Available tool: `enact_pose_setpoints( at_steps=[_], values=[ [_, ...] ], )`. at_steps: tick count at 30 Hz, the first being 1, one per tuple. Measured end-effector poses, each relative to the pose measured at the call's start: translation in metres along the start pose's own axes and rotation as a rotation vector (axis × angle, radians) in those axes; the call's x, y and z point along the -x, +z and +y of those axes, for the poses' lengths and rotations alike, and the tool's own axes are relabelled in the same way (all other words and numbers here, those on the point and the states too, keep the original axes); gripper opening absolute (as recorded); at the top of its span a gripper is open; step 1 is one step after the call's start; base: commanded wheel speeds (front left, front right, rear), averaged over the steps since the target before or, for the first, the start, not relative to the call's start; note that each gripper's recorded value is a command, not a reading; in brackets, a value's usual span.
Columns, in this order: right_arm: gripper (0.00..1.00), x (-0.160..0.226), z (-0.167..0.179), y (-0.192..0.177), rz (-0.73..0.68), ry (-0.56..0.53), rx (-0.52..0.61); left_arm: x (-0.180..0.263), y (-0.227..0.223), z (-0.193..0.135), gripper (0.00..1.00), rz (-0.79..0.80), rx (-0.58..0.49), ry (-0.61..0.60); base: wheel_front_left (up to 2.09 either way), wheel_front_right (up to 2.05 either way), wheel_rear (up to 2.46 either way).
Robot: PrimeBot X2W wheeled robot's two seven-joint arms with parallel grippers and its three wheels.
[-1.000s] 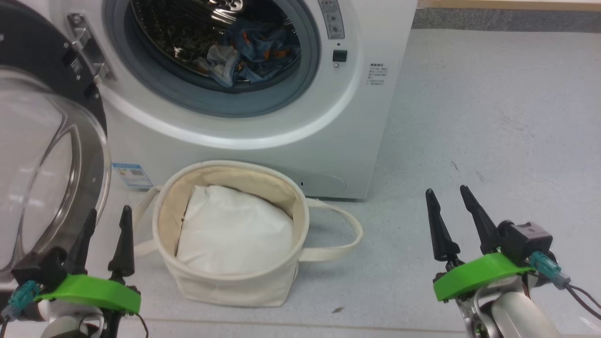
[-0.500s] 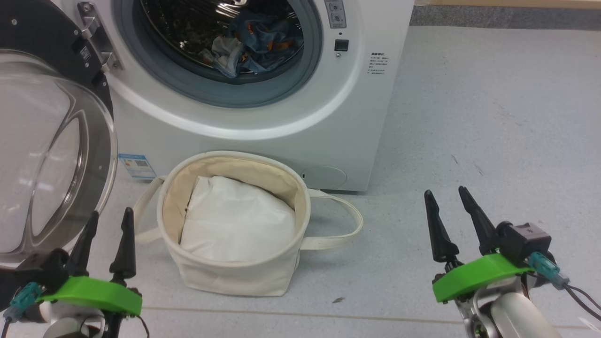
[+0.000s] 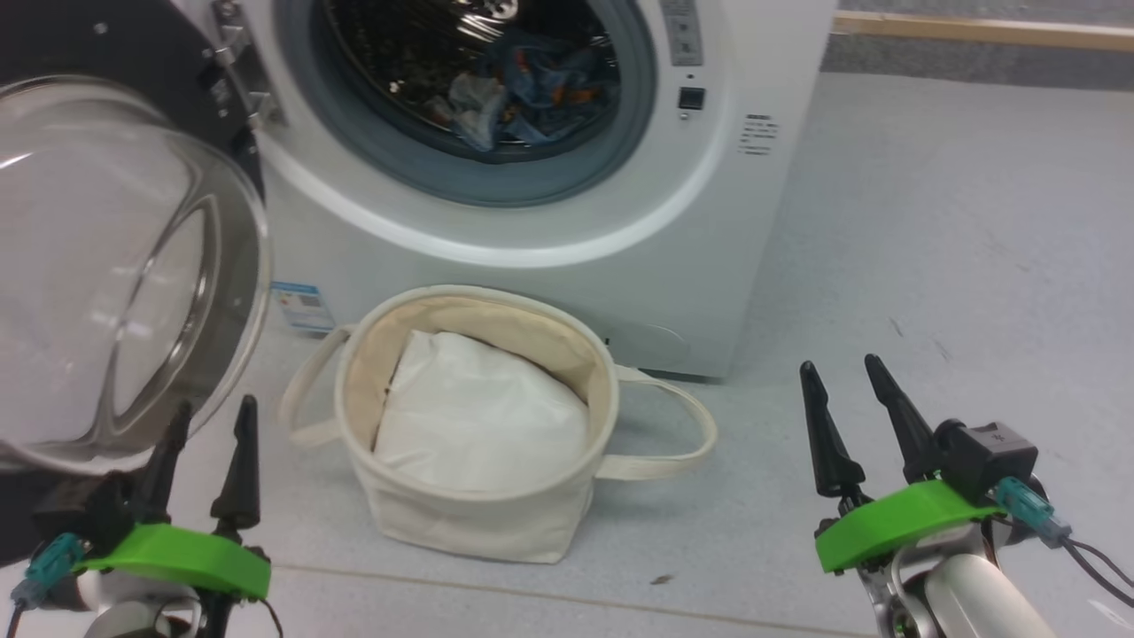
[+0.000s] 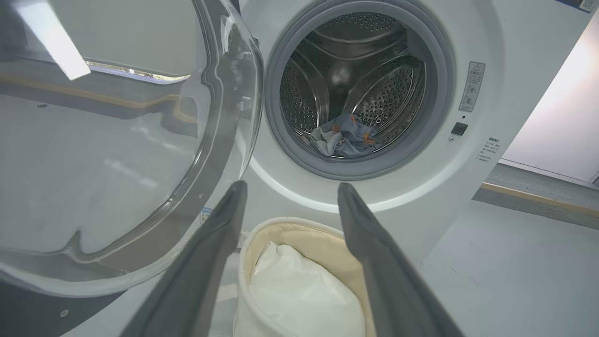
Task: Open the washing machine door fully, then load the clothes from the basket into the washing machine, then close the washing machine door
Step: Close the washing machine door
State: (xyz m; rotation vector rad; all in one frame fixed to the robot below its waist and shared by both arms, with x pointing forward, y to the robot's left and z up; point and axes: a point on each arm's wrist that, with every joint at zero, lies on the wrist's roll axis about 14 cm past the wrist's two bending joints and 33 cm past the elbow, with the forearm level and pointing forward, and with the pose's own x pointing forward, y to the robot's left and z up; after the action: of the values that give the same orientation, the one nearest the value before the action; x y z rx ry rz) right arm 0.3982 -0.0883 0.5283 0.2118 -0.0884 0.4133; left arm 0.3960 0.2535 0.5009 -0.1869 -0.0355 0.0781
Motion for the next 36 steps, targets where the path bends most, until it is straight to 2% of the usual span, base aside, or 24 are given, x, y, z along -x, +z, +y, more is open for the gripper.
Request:
enact_pose_setpoints(
  at_steps=[8, 16, 22, 29, 36],
  values=[
    [1.0, -0.019, 0.035, -0.008, 0.02, 0.111, -0.019, 0.033, 0.003, 0.045, 1.0, -0.01, 0.026, 0.138, 0.0, 0.0, 0.0],
    [1.0, -0.037, 0.081, -0.018, 0.046, 0.247, -0.041, 0.078, 0.022, 0.095, 1.0, -0.059, -0.032, 0.29, 0.0, 0.0, 0.0],
    [1.0, -0.048, 0.116, -0.025, 0.064, 0.348, -0.053, 0.119, 0.026, 0.125, 1.0, -0.08, -0.038, 0.412, 0.0, 0.0, 0.0],
    [1.0, -0.051, 0.158, -0.042, 0.111, 0.473, -0.069, 0.161, 0.035, 0.153, 1.0, -0.117, -0.037, 0.543, 0.0, 0.0, 0.0],
    [1.0, -0.063, 0.179, -0.05, 0.133, 0.555, -0.077, 0.179, 0.033, 0.162, 1.0, -0.125, -0.023, 0.62, 0.0, 0.0, 0.0]
  ],
)
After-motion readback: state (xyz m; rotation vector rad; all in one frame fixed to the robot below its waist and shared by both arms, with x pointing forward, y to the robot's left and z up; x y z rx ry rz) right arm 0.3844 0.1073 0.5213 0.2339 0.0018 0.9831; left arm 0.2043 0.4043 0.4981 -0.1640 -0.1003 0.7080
